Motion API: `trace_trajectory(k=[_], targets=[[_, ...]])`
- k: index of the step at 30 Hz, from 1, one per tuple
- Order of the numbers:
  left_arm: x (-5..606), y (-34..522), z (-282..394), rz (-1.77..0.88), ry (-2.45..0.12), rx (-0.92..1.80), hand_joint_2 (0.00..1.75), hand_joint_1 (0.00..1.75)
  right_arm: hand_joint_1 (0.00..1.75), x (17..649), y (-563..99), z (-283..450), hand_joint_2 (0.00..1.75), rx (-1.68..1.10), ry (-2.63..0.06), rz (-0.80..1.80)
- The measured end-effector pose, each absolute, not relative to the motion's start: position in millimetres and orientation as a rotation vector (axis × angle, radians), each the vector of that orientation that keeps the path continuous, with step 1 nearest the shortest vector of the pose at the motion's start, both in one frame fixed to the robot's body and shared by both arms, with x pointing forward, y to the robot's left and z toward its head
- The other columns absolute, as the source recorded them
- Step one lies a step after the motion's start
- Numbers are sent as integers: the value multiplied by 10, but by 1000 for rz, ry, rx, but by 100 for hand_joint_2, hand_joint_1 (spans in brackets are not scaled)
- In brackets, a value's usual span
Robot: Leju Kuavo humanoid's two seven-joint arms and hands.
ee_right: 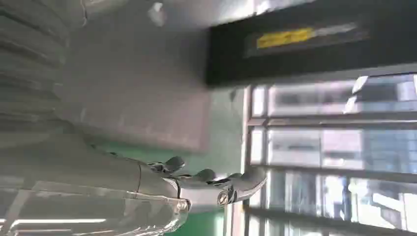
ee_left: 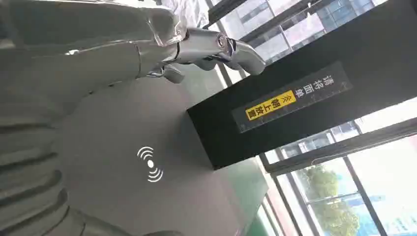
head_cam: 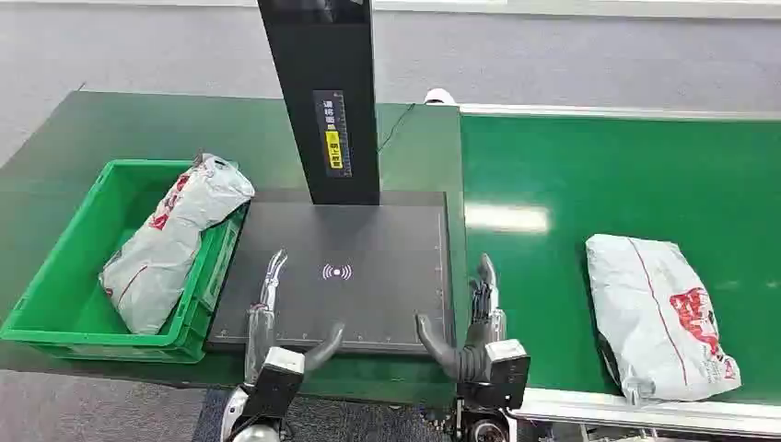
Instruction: Moved the parcel from conveyor to table for the left to box.
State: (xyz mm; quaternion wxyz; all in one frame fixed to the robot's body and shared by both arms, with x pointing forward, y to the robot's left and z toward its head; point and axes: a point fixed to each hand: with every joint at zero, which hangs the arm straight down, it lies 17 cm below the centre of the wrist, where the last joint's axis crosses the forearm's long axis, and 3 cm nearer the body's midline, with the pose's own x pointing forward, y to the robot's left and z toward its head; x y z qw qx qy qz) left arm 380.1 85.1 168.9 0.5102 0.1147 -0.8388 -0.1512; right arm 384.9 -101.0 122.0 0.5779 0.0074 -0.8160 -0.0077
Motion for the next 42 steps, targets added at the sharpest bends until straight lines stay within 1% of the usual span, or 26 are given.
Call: trace_trajectory(k=[3, 6, 10, 13, 17, 21, 23, 27, 32, 33, 34, 35, 36, 37, 38, 39, 42], targets=[[3807, 843, 1675, -370, -2011, 276, 175, 0, 0, 3969, -1143, 1011, 175, -331, -1821, 257], [3815, 822, 1663, -380, -2002, 268, 175, 0, 0, 4135, -1516, 774, 175, -613, -1677, 473], [3829, 839, 1664, -379, -2000, 271, 175, 0, 0, 4308, -2260, 390, 175, -906, -1400, 659], [3840, 875, 1646, -368, -1991, 275, 175, 0, 0, 4369, -3036, 124, 175, -1087, -1180, 704], [3845, 900, 1640, -354, -1987, 271, 175, 0, 0, 4264, -3832, -133, 175, -1211, -966, 728], [3844, 899, 1638, -348, -1986, 260, 175, 0, 0, 3970, -4568, -321, 175, -1313, -727, 737], [3842, 900, 1643, -345, -1986, 256, 175, 0, 0, 3836, -4834, -361, 175, -1340, -649, 728], [3830, 901, 1642, -343, -1984, 250, 175, 0, 0, 3584, -5184, -489, 175, -1325, -527, 697], [3796, 895, 1592, -344, -1972, 234, 175, 0, 0, 3425, -5390, -601, 175, -1273, -468, 691], [3791, 893, 1587, -345, -1971, 232, 175, 0, 7, 3402, -5416, -623, 175, -1261, -462, 691], [3789, 892, 1586, -345, -1971, 230, 175, 0, 7, 3386, -5438, -635, 175, -1253, -458, 689], [3789, 893, 1586, -345, -1972, 230, 175, 0, 19, 3378, -5446, -646, 175, -1245, -457, 690], [3789, 893, 1587, -344, -1972, 229, 175, 0, 155, 3377, -5444, -663, 175, -1234, -459, 695], [3788, 892, 1587, -343, -1972, 227, 175, 0, 171, 3372, -5435, -686, 175, -1222, -460, 702], [3788, 889, 1587, -342, -1972, 223, 175, 0, 171, 3366, -5425, -707, 175, -1213, -462, 707], [3788, 886, 1587, -341, -1972, 220, 175, 0, 175, 3358, -5413, -736, 175, -1200, -465, 713], [3786, 878, 1584, -344, -1971, 215, 175, 0, 175, 3333, -5378, -801, 175, -1175, -467, 726]])
